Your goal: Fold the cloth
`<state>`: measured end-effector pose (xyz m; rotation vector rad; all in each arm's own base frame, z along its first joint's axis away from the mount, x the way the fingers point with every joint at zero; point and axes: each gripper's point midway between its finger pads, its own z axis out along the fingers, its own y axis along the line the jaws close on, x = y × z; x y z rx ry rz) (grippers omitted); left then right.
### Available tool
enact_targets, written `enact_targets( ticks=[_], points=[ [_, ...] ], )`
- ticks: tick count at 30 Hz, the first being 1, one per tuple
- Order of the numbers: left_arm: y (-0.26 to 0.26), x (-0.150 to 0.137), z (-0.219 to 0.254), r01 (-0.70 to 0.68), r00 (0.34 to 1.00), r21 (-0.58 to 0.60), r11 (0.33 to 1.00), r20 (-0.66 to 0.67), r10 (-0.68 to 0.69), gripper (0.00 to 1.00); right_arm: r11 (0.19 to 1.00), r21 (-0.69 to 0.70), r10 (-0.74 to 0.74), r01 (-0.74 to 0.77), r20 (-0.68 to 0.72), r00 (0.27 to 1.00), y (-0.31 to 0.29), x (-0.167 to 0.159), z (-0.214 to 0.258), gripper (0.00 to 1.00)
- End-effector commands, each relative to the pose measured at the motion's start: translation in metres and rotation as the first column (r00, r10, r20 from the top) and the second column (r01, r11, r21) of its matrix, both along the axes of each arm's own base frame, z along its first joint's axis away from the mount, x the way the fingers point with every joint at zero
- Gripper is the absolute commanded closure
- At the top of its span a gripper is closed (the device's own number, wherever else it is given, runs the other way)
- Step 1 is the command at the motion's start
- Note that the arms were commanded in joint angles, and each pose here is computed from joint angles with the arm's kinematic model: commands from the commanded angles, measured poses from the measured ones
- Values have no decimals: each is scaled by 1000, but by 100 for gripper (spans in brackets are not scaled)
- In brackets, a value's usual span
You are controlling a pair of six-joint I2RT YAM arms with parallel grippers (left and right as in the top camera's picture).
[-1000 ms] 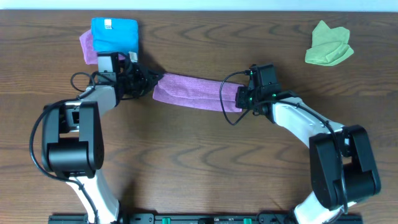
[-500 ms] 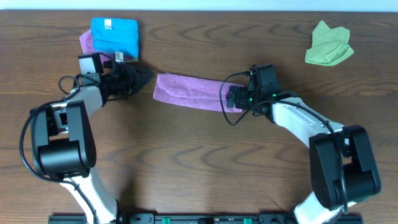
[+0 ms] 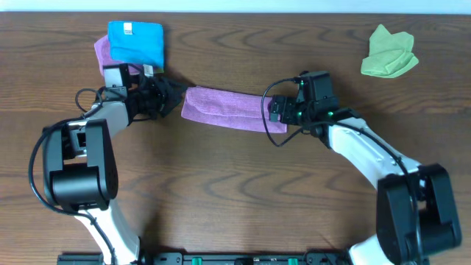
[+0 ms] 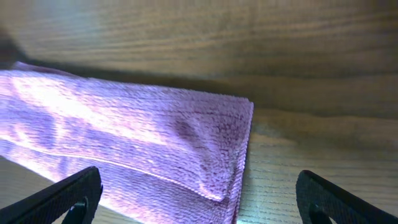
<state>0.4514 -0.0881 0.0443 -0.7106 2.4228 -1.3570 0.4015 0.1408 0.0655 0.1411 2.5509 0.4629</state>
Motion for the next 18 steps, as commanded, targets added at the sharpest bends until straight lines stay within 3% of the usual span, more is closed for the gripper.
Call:
enact_targets(
  ticks=[1, 18],
  points=[
    [0, 7, -3, -2, 1000, 43, 999, 18, 1, 45, 1000, 23, -2, 1, 37, 999, 5, 2, 18, 1],
    [-24, 12, -6, 28, 998, 80, 996, 56, -33, 45, 1000, 27, -1, 0, 50, 999, 5, 2, 24, 1]
  ],
)
